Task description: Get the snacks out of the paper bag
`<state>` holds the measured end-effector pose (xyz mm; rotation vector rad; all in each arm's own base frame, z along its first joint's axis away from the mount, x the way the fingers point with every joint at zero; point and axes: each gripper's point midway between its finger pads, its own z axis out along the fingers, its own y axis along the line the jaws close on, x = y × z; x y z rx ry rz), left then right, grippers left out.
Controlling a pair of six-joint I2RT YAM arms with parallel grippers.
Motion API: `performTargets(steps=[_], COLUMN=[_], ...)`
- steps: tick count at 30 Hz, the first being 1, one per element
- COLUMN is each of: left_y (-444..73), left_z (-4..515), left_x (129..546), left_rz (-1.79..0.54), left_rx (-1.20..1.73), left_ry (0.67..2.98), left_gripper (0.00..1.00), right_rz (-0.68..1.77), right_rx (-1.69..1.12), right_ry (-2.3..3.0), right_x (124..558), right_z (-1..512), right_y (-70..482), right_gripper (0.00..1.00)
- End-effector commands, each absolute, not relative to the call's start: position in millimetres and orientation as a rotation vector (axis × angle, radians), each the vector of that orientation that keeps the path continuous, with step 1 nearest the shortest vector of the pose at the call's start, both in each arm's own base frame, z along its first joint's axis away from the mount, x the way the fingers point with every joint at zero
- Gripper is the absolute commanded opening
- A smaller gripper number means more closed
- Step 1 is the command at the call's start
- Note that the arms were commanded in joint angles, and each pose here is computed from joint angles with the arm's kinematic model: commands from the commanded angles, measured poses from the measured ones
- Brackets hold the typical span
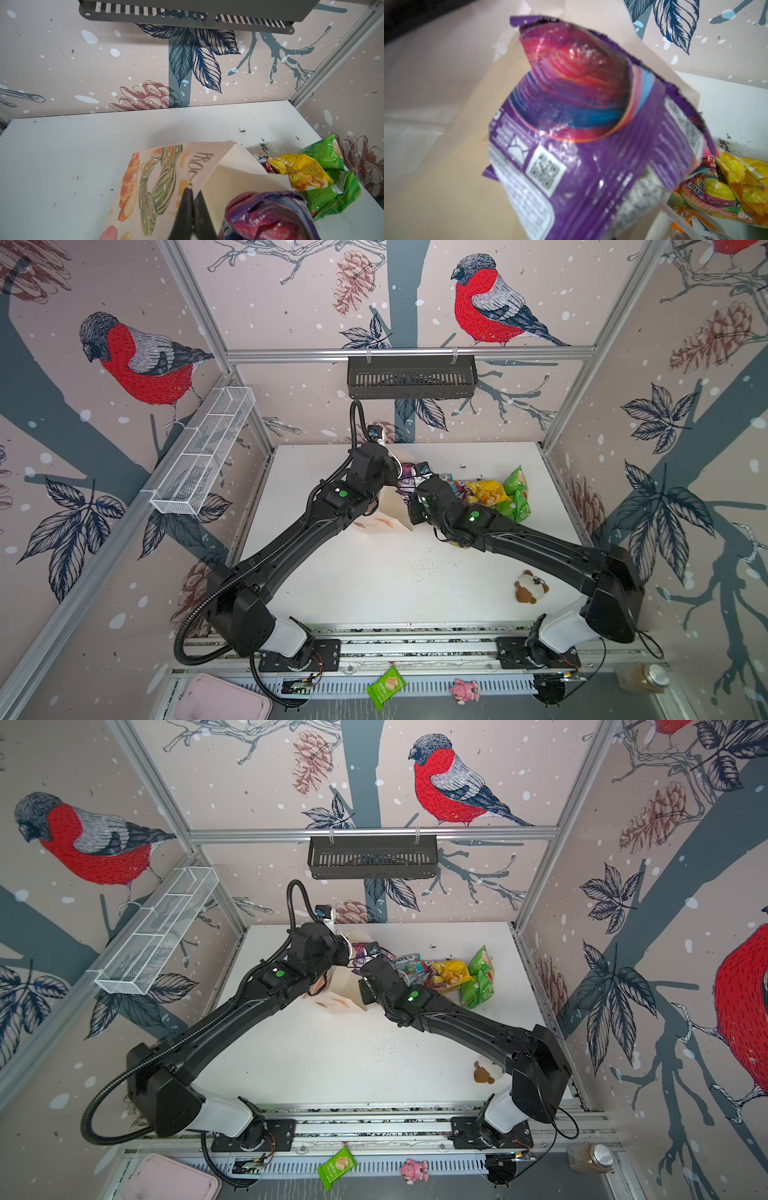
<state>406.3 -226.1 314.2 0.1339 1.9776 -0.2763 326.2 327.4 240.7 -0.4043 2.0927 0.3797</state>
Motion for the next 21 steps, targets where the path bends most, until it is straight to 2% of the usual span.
performTargets(steps=[1,8,21], left_y=[-185,-193,-204], left_z=[273,269,264], left_x=[406,414,413], left_rz=[0.031,0.028,0.003], left_rx=[0.172,0.18,0.239], left_ry=[2.13,2.152,2.159], left_gripper=[0.0,0.0,0.0], right_rz=[0.639,0.724,0.669], right_rx=[-0.197,-0.209,-0.171], right_ry=[1.8,1.735,1.758], right_x=[331,328,348], right_z=[355,386,389], right_y=[321,321,319], right_gripper=[0.0,0.0,0.0])
